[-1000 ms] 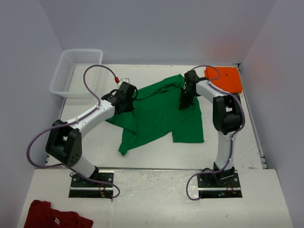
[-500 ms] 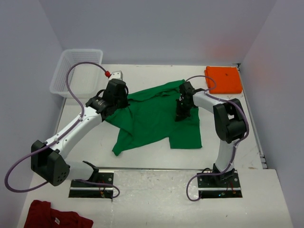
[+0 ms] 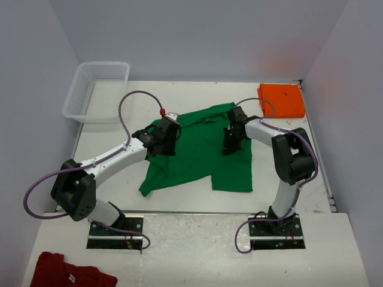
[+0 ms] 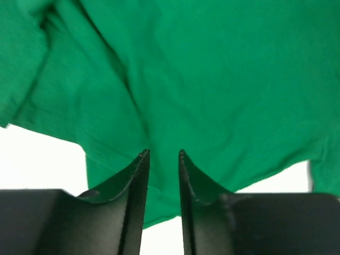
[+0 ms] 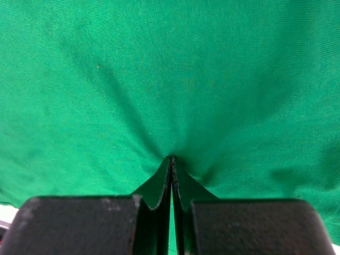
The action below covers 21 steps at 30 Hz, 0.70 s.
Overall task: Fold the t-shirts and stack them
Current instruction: Flatten out the tshirt
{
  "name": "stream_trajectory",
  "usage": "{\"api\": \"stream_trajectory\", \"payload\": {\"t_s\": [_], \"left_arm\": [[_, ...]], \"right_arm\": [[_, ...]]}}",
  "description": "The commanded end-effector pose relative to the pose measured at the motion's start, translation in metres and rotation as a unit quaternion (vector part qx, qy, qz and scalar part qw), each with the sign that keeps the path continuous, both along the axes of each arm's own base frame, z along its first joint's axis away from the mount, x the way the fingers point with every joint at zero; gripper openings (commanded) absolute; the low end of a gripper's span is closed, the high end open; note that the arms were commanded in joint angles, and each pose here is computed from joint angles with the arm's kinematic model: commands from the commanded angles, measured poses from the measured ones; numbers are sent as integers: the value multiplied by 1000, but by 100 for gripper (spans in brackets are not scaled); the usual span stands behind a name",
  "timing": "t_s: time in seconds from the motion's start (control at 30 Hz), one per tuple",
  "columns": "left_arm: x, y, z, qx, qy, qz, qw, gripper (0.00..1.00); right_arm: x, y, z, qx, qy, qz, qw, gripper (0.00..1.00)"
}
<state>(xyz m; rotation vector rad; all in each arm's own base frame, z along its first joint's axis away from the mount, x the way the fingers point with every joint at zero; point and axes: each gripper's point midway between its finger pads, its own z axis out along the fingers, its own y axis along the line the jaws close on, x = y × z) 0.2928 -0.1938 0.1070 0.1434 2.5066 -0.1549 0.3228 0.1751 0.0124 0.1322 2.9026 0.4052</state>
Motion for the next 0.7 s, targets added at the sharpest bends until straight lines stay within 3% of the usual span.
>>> {"api": "stream_trajectory", "payload": {"t_s": [0.0,0.2,0.5,0.67], "left_arm": [[-8,4,-4,37,-10,21,999,32],[-38,21,-34,85,22,63,994,35],[-69,35,-69,89,66,83,990,31],[-68,32,-74,87,66,79,991,31]], "right_arm": [[1,-10,3,-12,-12,-10,1000,0],[2,-10,10,-2,-19,-10,1000,0],[1,-7,12,9,-19,-4,1000,0],[2,-4,15,19,-23,-1,1000,0]]}}
